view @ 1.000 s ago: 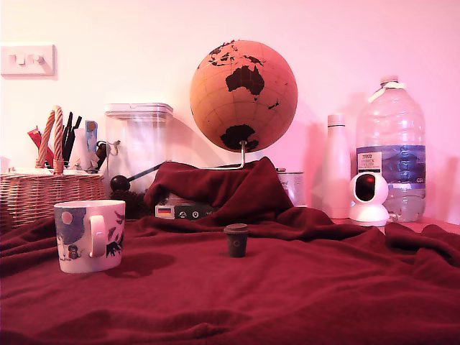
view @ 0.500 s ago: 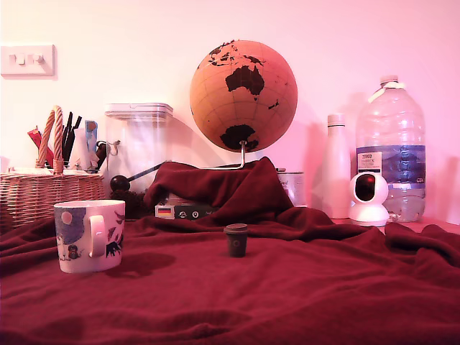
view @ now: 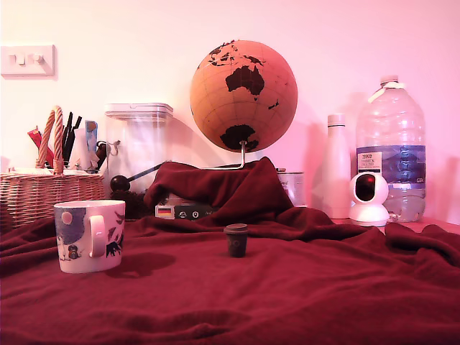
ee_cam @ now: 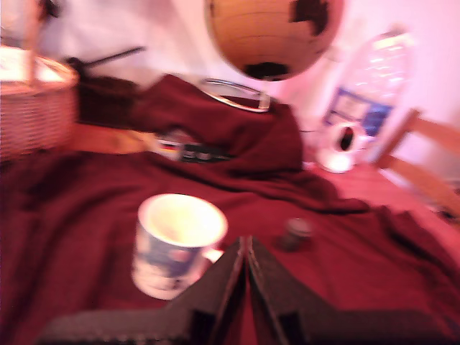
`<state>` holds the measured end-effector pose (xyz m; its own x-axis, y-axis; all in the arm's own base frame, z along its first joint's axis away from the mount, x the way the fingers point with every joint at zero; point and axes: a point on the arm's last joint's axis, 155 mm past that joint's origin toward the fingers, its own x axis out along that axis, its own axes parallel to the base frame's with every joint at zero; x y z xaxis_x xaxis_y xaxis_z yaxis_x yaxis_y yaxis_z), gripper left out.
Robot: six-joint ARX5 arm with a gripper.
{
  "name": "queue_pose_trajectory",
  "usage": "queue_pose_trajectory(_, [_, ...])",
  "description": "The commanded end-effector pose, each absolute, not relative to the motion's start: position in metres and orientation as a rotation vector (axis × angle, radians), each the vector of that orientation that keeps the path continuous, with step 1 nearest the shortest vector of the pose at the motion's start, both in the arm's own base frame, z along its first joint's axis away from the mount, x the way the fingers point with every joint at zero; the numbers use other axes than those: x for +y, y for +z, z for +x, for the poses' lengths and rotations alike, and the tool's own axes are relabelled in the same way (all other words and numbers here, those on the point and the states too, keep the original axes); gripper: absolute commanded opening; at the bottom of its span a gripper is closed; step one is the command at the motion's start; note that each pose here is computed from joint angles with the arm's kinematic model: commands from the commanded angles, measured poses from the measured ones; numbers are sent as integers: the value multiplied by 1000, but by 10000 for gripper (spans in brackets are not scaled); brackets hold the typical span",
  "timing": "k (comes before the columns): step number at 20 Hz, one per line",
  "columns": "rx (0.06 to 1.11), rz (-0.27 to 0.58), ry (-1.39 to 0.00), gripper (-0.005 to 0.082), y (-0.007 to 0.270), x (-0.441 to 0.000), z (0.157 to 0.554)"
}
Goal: Pick up the coffee capsules on the table and drop them inside the coffee cup
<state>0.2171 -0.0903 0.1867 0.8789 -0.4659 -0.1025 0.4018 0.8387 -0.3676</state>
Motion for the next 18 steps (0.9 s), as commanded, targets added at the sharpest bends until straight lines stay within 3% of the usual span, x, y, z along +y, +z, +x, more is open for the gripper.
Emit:
queue_pose_trajectory(1, [195, -354, -497, -19, 184, -98, 215])
queue_pose_trajectory(8, [213, -351, -648, -19, 188, -132, 198])
queue_pose_trajectory(18, [272, -303, -749, -19, 177, -168, 181])
